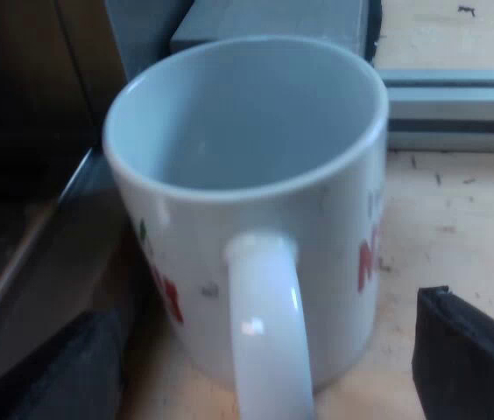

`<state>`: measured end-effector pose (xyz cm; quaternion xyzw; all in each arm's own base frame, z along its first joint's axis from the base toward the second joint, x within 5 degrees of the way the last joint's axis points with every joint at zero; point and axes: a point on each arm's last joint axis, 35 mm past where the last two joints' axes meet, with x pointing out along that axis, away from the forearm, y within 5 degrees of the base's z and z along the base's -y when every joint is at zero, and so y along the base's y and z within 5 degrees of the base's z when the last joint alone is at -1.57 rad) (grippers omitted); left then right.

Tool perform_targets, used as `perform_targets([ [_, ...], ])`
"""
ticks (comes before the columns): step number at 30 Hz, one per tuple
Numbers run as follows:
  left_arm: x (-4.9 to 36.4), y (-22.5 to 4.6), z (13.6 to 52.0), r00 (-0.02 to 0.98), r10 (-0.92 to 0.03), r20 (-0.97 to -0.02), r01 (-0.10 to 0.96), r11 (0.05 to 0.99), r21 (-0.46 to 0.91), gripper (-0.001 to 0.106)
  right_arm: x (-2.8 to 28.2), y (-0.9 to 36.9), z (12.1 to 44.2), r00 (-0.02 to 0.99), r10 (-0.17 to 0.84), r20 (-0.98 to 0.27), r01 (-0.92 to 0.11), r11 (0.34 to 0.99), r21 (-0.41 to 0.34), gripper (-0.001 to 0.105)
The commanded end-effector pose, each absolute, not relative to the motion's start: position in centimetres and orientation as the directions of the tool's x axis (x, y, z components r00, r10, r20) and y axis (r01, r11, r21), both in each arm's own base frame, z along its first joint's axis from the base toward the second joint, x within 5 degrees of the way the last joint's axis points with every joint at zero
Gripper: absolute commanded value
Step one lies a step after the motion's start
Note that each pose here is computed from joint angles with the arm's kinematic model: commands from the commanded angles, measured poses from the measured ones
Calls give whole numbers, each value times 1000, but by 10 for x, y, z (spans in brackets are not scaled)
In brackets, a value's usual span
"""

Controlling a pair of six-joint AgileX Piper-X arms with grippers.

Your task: Place mug into machine

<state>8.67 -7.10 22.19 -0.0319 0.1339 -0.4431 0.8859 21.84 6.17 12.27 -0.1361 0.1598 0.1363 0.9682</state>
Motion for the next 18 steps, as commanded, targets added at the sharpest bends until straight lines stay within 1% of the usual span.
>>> perform_targets([
  [1,87,-72,226,569,-801,-189,782,597,-177,78,230,66,121,912,224,-343,-310,925,-219,70],
  [7,87,-72,226,569,-801,-189,782,597,-177,78,235,67,115,904,222,-366,-315,924,-218,69],
  [9,87,-72,226,569,-801,-189,782,597,-177,78,235,67,115,904,222,-366,-315,924,-218,64],
  [11,87,-72,226,569,-801,-189,782,597,-177,78,235,67,115,904,222,-366,-315,924,-218,44],
  [12,87,-72,226,569,-801,-189,782,597,-177,78,235,67,115,904,222,-366,-315,924,-218,39],
  [13,87,-72,226,569,-801,-189,782,597,-177,78,235,67,115,904,222,-366,-315,924,-218,18],
  [14,87,-72,226,569,-801,-189,782,597,-177,78,235,67,115,904,222,-366,-315,924,-218,13],
  [15,87,-72,226,569,-801,-189,782,597,-177,78,235,67,116,905,222,-363,-315,924,-218,0],
  [18,87,-72,226,569,-801,-189,782,597,-177,78,233,67,117,902,221,-371,-329,909,-258,0],
])
